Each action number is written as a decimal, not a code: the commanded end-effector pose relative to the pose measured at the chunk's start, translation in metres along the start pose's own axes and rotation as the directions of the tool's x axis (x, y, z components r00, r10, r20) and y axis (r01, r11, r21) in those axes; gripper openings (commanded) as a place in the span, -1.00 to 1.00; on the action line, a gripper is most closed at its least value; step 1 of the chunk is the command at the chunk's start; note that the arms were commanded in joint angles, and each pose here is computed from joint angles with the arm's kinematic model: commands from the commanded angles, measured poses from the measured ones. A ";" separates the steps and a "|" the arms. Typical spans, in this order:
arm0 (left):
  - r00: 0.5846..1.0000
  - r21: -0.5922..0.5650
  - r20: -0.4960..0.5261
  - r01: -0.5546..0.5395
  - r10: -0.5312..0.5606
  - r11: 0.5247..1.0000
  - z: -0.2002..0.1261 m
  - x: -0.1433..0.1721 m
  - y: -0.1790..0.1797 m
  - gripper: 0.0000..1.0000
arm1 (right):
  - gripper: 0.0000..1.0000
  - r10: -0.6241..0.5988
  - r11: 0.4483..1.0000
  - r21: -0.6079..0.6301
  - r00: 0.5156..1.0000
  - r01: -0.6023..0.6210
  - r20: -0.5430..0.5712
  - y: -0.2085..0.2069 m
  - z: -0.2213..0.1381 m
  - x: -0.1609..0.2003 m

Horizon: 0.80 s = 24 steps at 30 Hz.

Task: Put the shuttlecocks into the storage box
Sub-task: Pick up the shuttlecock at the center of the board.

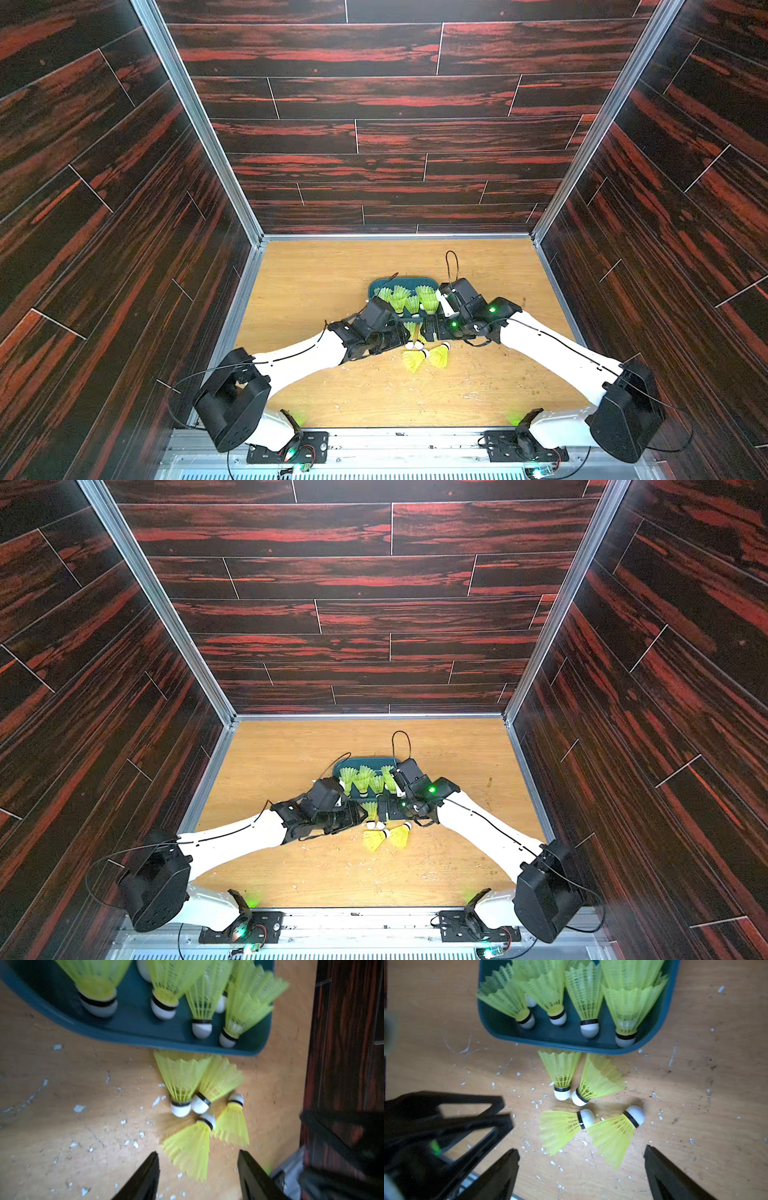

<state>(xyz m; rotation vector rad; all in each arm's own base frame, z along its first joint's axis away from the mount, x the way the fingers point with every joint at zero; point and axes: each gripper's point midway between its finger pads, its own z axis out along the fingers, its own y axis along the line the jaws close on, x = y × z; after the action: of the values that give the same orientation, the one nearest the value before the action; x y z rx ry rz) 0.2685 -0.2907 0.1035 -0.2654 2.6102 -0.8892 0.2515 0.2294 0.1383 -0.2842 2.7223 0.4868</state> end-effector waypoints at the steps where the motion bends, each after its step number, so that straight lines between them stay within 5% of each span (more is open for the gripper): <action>1: 0.997 -0.027 0.068 0.048 -0.047 0.998 0.010 -0.007 0.011 0.23 | 0.96 -0.016 1.000 -0.009 1.000 0.016 0.006 0.001 -0.007 -0.001; 24: 1.000 -0.121 0.012 0.005 -0.004 0.993 0.056 0.011 0.018 0.10 | 0.95 0.041 0.999 -0.002 0.999 -0.041 0.036 -0.012 -0.009 -0.014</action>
<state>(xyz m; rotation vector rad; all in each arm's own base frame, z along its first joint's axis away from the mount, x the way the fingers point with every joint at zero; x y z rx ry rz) 0.2735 -0.3079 0.0440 -0.3301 2.6706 -0.7573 0.2620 0.2160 0.1388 -0.2287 2.7230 0.4721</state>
